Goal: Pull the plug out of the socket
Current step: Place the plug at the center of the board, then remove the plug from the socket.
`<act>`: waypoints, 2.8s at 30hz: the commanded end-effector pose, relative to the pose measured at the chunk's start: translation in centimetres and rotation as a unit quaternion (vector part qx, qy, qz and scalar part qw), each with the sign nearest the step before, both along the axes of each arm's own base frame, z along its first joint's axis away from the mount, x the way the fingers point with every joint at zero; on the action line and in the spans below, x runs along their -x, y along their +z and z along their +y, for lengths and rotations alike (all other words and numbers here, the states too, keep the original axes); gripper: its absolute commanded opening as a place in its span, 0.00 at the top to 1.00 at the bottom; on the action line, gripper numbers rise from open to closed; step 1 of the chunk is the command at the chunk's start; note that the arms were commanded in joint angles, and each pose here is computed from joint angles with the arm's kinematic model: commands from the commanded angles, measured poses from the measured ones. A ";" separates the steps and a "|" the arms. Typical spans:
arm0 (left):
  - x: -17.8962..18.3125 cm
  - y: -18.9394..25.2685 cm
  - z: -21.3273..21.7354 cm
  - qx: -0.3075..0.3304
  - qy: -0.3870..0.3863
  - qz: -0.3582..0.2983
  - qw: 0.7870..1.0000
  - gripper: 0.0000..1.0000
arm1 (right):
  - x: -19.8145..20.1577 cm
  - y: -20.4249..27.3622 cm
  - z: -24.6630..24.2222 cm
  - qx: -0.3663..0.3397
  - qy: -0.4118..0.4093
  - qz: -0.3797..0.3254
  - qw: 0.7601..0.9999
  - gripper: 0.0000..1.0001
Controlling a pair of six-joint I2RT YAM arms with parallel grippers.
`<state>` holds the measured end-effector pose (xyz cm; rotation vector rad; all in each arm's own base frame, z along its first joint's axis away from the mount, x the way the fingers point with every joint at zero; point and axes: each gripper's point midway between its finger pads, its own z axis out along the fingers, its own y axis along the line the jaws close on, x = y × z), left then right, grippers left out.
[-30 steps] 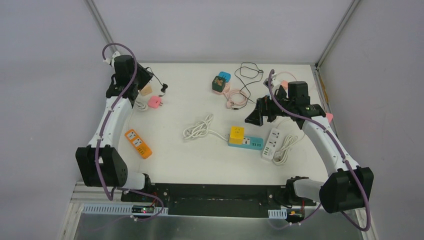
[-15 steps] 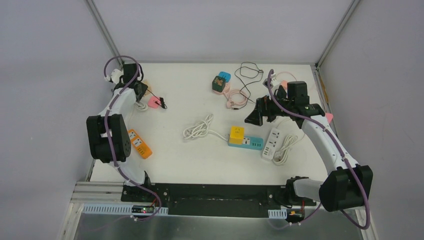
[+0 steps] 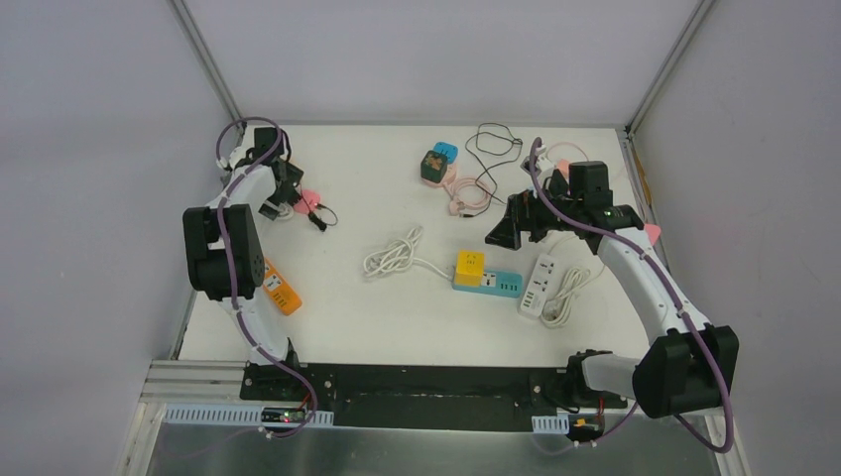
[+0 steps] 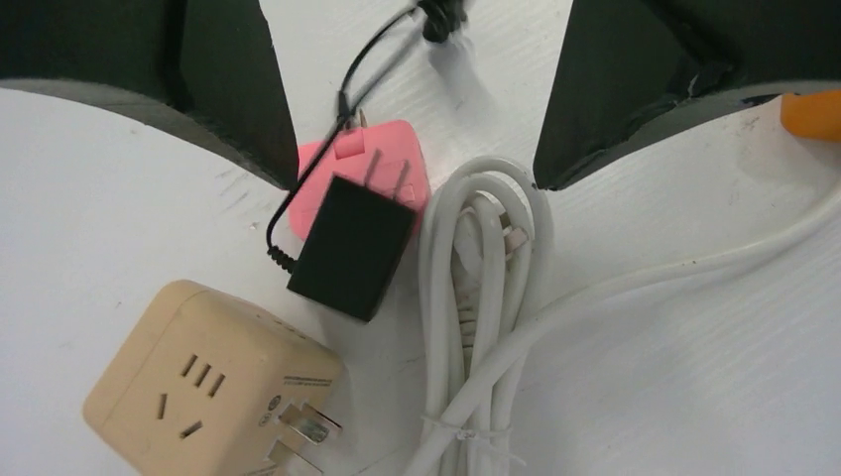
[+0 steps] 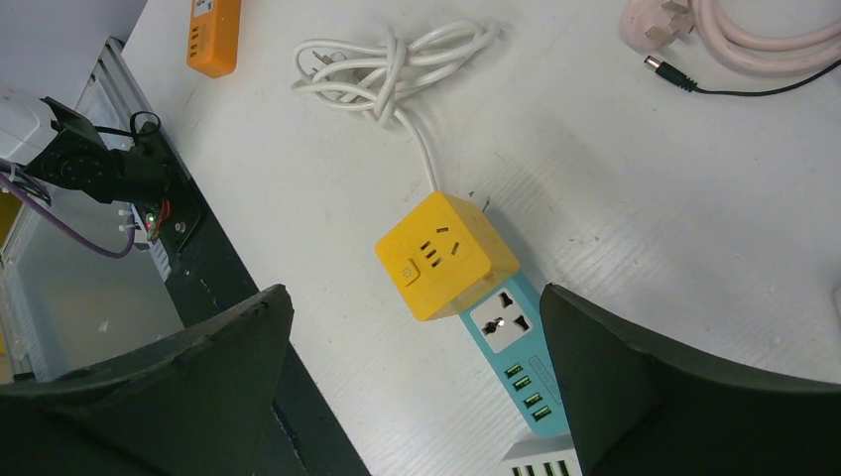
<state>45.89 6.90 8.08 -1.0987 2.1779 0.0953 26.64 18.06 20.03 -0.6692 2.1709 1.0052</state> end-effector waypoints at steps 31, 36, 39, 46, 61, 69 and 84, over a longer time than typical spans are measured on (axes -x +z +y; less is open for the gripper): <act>12.0 14.7 -9.9 0.062 -0.152 -0.275 0.947 0.01 | 2.0 1.8 -2.4 0.054 0.062 -0.110 0.991 0.00; 13.3 16.9 -13.1 0.073 -0.255 -0.367 0.891 0.01 | 2.9 1.9 -2.1 0.029 0.089 -0.112 0.989 0.00; 14.5 18.1 -15.1 0.084 -0.311 -0.410 0.853 0.01 | 3.7 1.7 -1.8 0.019 0.116 -0.112 0.987 0.00; 18.3 19.5 -23.8 0.126 -0.502 -0.469 0.716 0.01 | 5.0 0.7 -1.8 0.021 0.160 -0.111 0.981 0.00; 22.6 13.5 -39.7 -0.145 -0.726 -0.535 0.406 0.01 | 8.5 -4.8 -3.1 0.071 0.328 -0.228 0.914 0.00; 22.8 11.6 -41.7 -0.074 -0.813 -0.536 0.214 0.01 | 7.9 -6.6 -3.4 0.090 0.368 -0.259 0.888 0.00; 21.3 7.3 -44.0 -0.003 -0.817 -0.542 0.197 0.07 | 5.1 -8.1 -4.1 0.126 0.319 -0.204 0.917 0.00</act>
